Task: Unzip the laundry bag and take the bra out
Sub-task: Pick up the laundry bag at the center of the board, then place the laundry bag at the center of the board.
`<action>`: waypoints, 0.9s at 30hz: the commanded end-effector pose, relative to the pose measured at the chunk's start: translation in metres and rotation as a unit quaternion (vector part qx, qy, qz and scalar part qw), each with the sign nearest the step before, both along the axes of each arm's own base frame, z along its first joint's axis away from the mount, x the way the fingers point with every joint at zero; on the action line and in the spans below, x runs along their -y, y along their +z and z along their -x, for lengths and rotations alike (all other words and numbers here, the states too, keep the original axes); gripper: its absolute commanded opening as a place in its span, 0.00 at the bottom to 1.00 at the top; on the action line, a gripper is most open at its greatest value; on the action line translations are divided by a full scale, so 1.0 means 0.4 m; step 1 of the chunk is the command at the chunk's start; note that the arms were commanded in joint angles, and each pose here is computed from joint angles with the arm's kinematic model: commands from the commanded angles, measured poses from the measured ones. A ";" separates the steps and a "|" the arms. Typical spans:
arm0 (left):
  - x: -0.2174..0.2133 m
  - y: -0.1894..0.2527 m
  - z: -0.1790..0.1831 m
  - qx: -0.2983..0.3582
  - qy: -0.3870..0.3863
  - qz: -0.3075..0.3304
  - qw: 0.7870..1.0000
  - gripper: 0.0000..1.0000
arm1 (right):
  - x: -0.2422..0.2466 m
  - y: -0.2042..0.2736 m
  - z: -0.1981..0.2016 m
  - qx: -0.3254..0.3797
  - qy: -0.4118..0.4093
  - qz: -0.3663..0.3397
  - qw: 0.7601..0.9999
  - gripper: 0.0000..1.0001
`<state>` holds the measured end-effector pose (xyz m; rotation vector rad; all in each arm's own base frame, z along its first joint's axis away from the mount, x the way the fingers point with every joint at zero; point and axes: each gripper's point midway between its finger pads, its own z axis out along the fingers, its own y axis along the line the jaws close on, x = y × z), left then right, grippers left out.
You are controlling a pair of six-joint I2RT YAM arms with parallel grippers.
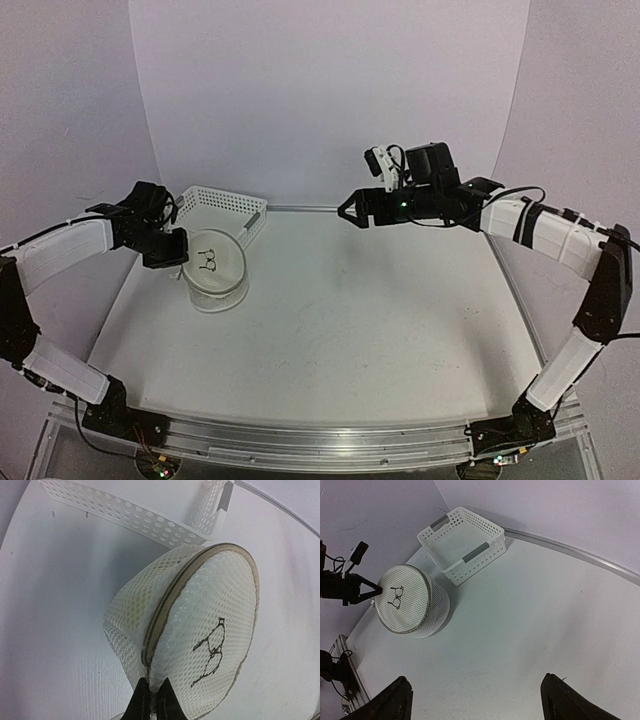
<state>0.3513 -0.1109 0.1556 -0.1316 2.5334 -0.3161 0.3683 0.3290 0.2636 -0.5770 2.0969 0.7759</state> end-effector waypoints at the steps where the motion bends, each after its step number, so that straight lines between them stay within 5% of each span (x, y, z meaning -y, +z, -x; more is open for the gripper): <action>1: -0.077 0.064 -0.006 0.051 0.067 -0.024 0.996 0.00 | -0.083 0.083 -0.047 0.023 0.008 -0.047 0.999 0.89; 20: -0.235 0.077 0.084 0.057 0.234 -0.001 0.970 0.01 | -0.291 -0.008 -0.149 0.015 0.022 -0.044 0.999 0.86; 27: -0.251 0.110 0.111 0.069 0.254 0.003 0.965 0.22 | -0.347 -0.007 -0.168 0.039 0.038 -0.060 0.997 0.86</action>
